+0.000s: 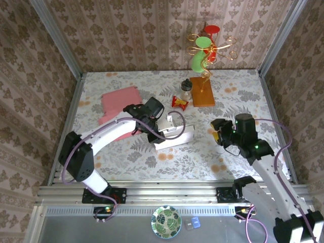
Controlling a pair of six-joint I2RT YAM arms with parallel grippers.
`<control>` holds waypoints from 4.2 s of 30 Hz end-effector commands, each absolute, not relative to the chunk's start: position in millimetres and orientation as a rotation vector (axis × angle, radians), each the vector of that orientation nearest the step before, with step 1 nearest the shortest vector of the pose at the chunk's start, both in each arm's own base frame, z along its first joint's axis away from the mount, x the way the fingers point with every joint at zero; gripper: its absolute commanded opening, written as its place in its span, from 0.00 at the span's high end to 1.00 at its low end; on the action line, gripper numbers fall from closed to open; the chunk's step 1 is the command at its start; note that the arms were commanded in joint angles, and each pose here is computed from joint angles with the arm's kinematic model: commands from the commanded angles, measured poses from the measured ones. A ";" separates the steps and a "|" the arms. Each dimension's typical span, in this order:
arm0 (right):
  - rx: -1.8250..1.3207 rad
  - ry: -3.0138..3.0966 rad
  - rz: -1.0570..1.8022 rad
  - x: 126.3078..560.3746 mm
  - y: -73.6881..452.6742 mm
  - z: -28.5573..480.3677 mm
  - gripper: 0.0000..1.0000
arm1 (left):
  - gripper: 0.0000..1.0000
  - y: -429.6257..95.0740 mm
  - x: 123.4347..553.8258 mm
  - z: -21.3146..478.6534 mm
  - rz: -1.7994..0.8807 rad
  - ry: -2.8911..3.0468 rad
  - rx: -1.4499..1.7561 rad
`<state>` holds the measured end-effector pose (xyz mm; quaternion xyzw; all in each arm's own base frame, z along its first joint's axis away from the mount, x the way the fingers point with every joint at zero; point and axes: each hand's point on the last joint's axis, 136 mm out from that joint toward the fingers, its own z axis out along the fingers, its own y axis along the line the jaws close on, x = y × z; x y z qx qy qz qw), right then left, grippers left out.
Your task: Fold the paper box
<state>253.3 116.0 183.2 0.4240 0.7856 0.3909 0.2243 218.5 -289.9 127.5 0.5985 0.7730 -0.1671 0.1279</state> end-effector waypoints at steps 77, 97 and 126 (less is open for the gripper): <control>-0.726 2.583 0.414 302.2 166.2 178.5 0.48 | 0.76 -288.9 215.5 135.1 -0.395 2.156 1.838; -0.716 2.642 0.396 302.3 164.5 165.7 0.62 | 0.76 -286.7 215.3 133.9 -0.401 2.161 1.839; -0.702 2.661 0.277 305.6 160.7 162.4 0.81 | 0.77 -287.7 214.6 133.6 -0.408 2.165 1.836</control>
